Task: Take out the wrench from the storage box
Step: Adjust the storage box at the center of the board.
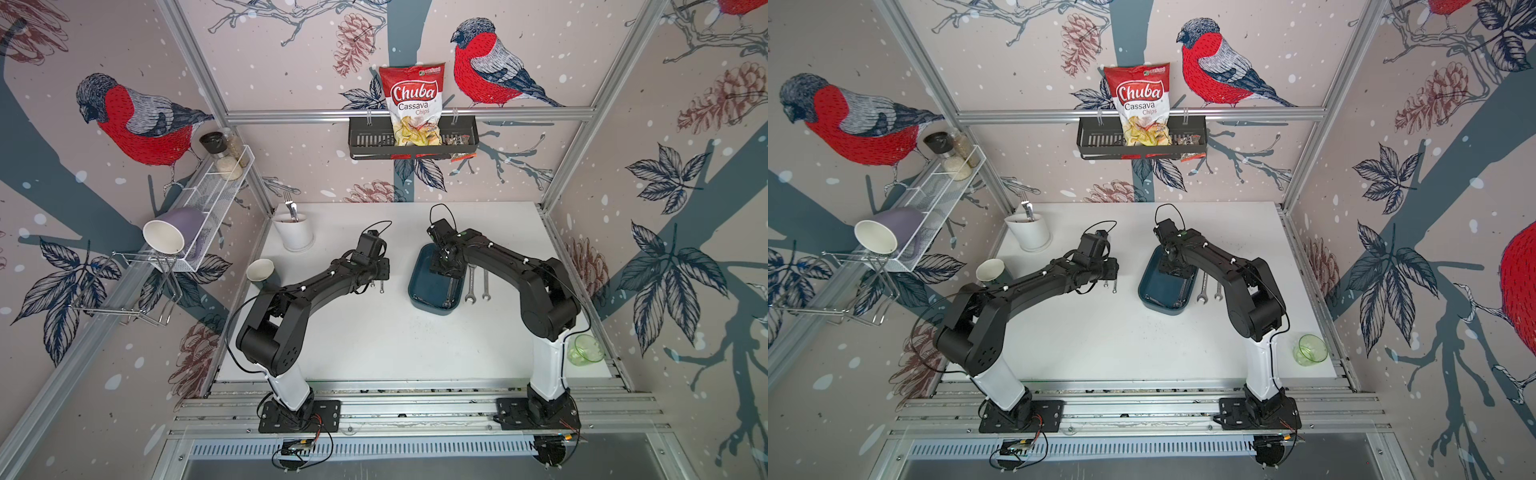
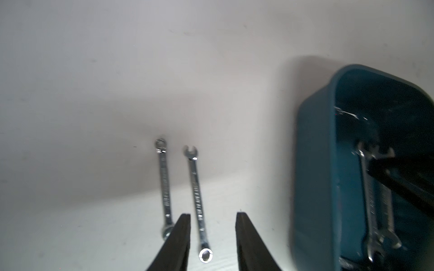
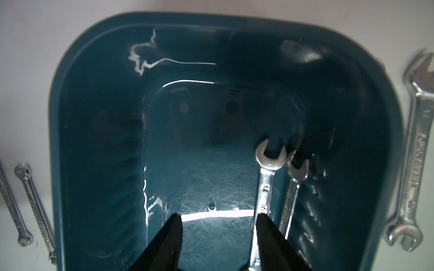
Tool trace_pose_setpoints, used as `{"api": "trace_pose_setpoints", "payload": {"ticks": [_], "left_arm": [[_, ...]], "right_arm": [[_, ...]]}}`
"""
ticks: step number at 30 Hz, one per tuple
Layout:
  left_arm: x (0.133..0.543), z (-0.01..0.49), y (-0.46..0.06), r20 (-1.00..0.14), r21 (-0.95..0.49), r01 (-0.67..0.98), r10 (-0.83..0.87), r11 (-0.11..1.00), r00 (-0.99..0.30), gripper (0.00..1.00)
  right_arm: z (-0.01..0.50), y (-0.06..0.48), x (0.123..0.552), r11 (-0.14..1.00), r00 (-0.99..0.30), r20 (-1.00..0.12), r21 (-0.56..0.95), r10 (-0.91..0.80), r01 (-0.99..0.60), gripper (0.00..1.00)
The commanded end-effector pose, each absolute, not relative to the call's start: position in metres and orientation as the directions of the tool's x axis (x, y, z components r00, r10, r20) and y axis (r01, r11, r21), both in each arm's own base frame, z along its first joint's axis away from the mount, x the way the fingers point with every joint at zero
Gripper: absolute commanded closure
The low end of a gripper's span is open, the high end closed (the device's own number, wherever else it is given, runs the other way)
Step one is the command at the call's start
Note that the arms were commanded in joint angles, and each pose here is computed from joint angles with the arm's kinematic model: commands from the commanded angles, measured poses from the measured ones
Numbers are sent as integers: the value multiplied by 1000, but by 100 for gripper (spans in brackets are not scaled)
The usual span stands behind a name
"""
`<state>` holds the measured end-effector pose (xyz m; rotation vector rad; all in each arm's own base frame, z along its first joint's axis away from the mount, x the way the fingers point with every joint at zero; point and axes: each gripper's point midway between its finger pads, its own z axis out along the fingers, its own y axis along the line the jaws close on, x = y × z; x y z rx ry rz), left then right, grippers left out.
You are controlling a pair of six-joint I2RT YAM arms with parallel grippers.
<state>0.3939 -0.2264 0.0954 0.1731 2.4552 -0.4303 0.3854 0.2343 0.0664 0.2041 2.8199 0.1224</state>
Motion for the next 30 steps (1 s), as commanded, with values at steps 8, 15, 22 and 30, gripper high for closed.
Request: {"api": "trace_pose_setpoints", "payload": {"ticks": [8,15,22,30], "left_arm": [[380,89,-309,-605,-312,382,128,870,-786,52],[388,65,-317,-588,-282,380,154,881,-794,54],[385,67,-323,-582,-304,349,117,887,-805,70],[382,68,-305,-567,-302,189,-17,934,-824,83]], "right_arm": [[70,226,380,979,-932,-306,119,196,167,44],[73,226,379,978,-930,-312,133,193,159,44],[75,224,380,975,-927,-317,153,201,159,44],[75,228,380,975,-928,-315,162,199,154,44]]}}
